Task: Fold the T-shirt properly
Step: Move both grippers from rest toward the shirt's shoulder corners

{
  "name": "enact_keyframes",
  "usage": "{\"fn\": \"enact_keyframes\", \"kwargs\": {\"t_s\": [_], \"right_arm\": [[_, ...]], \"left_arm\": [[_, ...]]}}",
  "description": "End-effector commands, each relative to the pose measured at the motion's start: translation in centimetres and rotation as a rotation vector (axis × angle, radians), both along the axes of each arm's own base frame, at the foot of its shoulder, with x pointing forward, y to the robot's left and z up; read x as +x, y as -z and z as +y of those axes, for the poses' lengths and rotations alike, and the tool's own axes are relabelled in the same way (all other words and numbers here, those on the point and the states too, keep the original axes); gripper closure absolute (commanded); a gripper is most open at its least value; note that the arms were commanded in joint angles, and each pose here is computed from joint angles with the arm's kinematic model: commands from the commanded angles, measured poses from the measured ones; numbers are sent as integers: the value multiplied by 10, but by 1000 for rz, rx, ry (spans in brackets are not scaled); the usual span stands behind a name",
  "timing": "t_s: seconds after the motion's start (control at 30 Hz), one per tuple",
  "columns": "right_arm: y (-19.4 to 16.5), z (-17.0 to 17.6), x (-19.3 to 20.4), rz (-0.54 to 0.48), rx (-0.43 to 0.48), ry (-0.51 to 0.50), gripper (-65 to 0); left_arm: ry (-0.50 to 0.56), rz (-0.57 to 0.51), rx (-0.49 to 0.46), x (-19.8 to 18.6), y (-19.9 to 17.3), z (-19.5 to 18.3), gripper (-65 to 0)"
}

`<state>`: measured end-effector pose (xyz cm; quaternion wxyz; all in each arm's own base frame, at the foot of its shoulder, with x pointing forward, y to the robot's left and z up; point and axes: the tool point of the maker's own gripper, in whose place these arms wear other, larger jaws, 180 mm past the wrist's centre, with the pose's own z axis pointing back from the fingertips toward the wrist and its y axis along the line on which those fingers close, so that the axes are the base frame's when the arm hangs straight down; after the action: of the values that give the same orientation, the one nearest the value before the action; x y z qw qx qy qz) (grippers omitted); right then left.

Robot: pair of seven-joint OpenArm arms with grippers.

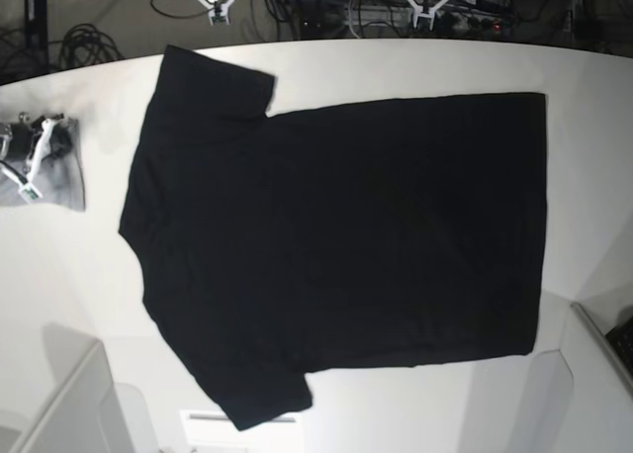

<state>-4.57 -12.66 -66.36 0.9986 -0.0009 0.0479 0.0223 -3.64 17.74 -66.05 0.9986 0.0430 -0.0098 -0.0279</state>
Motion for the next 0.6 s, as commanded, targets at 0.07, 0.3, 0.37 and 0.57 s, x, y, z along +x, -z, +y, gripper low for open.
{"fn": "enact_keyframes", "kwargs": {"t_s": [0.07,0.3,0.37,0.57], "right_arm": [[-3,-4,-5,-39,-10,5,0],[-27,-10,-16,-124,-27,34,0],[-36,-24,-18,-142,-61,92,0],[-71,-62,-11,-226,-148,168,0]], "left_arm": [[21,-44,1,-5,-5,1,0],[75,-183,35,-9,-39,30,0],[83,-203,48,-10,-48,39,0],[133,-242,69,-18,-72,56,0]]}}
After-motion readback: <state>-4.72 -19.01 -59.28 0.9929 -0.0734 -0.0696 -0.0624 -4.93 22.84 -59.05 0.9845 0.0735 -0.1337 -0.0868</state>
